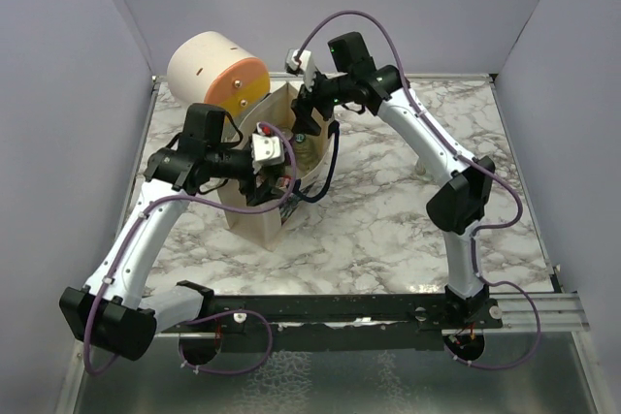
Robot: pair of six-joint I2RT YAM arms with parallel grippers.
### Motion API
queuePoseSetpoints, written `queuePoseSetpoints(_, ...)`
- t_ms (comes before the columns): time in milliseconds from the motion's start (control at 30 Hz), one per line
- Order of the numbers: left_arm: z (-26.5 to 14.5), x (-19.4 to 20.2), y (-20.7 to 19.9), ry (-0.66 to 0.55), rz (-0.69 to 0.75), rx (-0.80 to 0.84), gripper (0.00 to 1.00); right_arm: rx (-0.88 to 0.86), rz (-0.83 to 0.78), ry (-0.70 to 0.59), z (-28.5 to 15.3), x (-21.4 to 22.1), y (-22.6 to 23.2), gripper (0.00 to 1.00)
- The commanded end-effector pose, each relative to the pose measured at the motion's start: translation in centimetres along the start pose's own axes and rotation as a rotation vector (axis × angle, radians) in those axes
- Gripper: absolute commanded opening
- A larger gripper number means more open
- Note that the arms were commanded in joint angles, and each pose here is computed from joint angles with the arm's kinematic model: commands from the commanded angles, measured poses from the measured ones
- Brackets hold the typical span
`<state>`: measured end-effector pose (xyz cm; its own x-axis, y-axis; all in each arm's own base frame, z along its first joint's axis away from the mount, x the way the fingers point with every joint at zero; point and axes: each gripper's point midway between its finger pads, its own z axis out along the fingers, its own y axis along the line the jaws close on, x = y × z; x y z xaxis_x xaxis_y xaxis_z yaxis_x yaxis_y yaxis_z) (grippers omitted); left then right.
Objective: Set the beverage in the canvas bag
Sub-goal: Adjust the drink in the canvas bag.
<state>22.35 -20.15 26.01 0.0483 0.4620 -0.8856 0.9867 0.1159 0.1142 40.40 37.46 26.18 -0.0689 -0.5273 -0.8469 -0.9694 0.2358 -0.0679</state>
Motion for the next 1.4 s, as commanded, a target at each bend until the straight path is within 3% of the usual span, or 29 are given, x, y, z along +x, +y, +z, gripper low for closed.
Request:
queuePoseSetpoints(0,-1.2,-3.4,2.1,-0.095,-0.031,-0.067,0.81,0.034,-0.029,-0.151,-3.3,-5.3,-0.3,0.87)
queuePoseSetpoints(233,-2.8,-4.6,5.6,-0.115,-0.081,-0.206,0.81,0.033,-0.011,-0.15,-4.0,-5.2,0.2,0.87)
queuePoseSetpoints(433,-3.4,-4.2,6.7,-0.083,-0.06,-0.26,0.8,0.022,-0.052,-0.081,-2.8,-2.9,0.1,0.77)
queuePoseSetpoints(633,-3.1,-3.4,6.2,-0.078,-0.071,-0.252,0.79,0.033,-0.162,0.027,-0.5,-0.8,0.8,0.72)
queuePoseSetpoints(1200,-2.3,-3.1,4.1,-0.091,-0.093,-0.128,0.79,0.054,-0.198,0.221,4.5,4.7,-0.3,0.7)
queuePoseSetpoints(1367,-2.0,-2.9,3.7,-0.082,-0.092,-0.1,0.79,0.073,-0.186,0.258,4.9,5.9,-0.8,0.57)
